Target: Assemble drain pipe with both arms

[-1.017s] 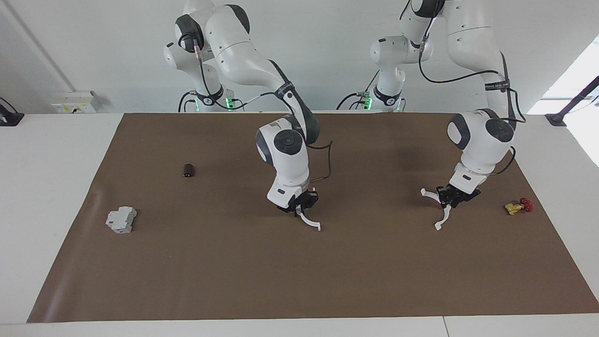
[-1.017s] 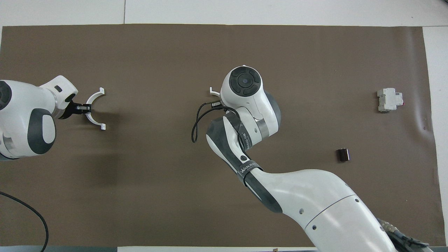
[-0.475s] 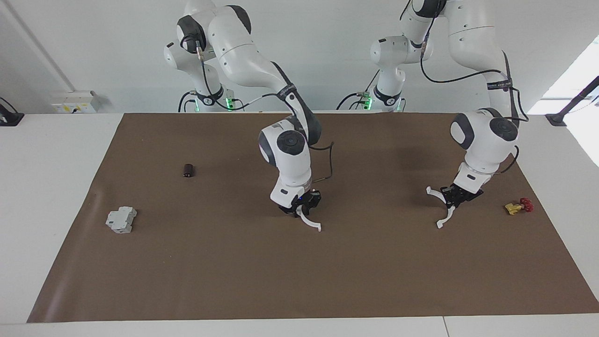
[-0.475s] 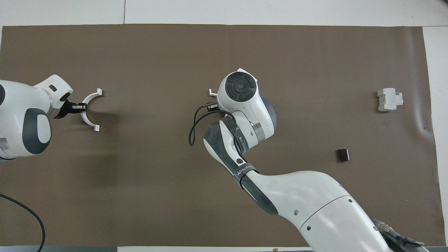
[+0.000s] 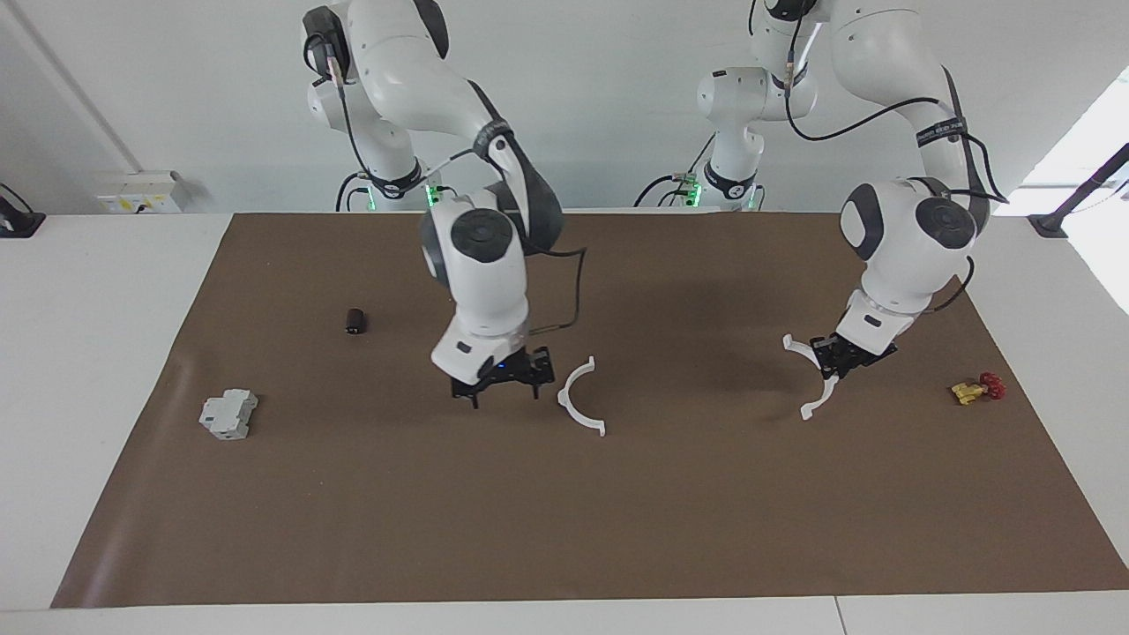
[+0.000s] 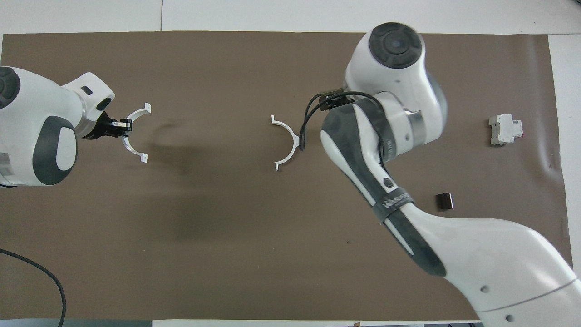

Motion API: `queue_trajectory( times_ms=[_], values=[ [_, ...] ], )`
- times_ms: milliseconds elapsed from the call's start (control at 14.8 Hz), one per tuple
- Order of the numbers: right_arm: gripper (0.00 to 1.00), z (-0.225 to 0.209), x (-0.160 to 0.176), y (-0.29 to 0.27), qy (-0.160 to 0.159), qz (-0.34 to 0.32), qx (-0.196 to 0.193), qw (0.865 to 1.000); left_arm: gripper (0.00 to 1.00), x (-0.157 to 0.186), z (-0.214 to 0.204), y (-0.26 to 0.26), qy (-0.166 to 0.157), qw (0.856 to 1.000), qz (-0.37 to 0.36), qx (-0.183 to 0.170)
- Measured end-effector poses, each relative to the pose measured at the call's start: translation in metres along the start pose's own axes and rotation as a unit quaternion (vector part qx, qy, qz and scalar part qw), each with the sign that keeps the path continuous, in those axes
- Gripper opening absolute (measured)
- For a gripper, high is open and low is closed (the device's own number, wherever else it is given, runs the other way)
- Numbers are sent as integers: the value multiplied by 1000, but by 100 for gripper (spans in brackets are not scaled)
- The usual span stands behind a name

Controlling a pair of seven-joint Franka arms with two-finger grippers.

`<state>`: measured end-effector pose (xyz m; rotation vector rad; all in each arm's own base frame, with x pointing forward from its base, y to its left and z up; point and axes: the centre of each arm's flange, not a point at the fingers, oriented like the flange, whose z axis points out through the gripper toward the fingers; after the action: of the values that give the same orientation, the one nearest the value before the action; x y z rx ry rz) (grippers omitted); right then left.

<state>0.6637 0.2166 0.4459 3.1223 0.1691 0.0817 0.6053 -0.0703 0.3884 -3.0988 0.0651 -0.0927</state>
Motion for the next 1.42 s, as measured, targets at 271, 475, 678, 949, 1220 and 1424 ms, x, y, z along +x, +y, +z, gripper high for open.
queue_trajectory(
  times_ms=[271,475,678,949,1220,1424],
  values=[
    [100,-81,-35,130,-49,9,3,999,20,-10,-6,84,11,1000,-13,10],
    [100,-99,-61,228,-72,4,13,997,20,-20,-6,142,27,999,-31,0],
    [100,-106,-79,263,-92,8,21,996,20,-26,7,203,29,998,-47,-5],
    [100,-138,-110,236,-93,1,27,995,20,-32,43,268,34,998,-44,22],
    [100,-154,-125,219,-82,12,20,996,20,-36,59,289,37,998,-33,26],
    [100,-158,-124,220,-75,21,18,997,20,-40,59,298,41,999,-23,26]
  ],
)
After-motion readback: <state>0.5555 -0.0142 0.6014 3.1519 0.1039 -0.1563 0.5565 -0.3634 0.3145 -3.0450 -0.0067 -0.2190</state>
